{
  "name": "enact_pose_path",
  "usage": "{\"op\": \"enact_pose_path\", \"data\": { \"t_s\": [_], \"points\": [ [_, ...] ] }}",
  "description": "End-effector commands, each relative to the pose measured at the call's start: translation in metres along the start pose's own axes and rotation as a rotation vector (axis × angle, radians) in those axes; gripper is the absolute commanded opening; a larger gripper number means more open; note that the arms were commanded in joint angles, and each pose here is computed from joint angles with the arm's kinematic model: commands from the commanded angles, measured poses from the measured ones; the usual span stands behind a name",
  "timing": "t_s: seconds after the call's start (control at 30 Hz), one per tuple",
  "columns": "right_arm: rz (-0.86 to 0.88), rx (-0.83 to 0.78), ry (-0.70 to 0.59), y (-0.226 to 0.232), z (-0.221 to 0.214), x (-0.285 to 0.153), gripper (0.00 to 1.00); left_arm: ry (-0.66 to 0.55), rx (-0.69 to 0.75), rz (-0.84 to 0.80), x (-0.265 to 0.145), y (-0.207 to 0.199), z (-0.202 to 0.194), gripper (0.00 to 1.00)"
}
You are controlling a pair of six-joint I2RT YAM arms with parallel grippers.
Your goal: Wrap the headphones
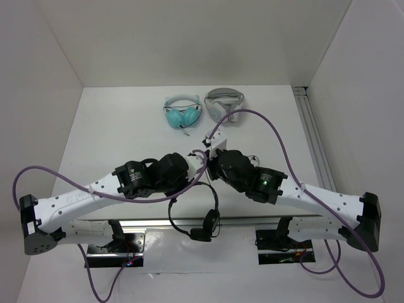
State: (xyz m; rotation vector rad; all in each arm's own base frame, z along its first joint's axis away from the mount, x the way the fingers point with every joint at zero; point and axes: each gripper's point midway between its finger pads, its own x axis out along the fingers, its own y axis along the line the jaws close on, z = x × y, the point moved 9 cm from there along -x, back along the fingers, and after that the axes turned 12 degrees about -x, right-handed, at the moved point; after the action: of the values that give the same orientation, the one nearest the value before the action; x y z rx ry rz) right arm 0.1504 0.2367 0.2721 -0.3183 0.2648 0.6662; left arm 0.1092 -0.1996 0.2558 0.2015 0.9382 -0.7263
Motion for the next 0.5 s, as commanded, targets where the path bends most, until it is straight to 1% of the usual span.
{"op": "enact_pose_path", "data": {
  "t_s": [0.0,0.07,0.13,0.17,0.23,0.3,0.47],
  "points": [
    [0.021,0.023,0.010,-0.004,0.001,0.015,0.00,-0.148,0.082,-0.159,-0.018,-0.017,0.016,0.00],
    [0.026,0.031,0.026,-0.010,-0.004,0.018,0.00,-0.175,0.089,-0.177,-0.024,-0.018,0.017,0.00],
    [0.074,0.034,0.030,-0.007,-0.012,0.018,0.00,-0.202,0.098,-0.209,-0.034,-0.017,0.017,0.00],
    [0.076,0.050,-0.003,-0.011,-0.006,0.018,0.00,-0.211,0.099,-0.225,-0.035,-0.018,0.016,0.00],
    [0.119,0.056,-0.011,-0.010,-0.011,0.017,0.00,-0.231,0.099,-0.242,-0.039,-0.019,0.017,0.00],
    [0.142,0.060,-0.049,-0.012,-0.007,0.012,0.00,-0.233,0.109,-0.241,-0.039,-0.019,0.017,0.00],
    [0.187,0.062,-0.068,-0.008,0.002,0.012,0.00,-0.213,0.111,-0.234,-0.033,-0.019,0.018,0.00]
  ]
}}
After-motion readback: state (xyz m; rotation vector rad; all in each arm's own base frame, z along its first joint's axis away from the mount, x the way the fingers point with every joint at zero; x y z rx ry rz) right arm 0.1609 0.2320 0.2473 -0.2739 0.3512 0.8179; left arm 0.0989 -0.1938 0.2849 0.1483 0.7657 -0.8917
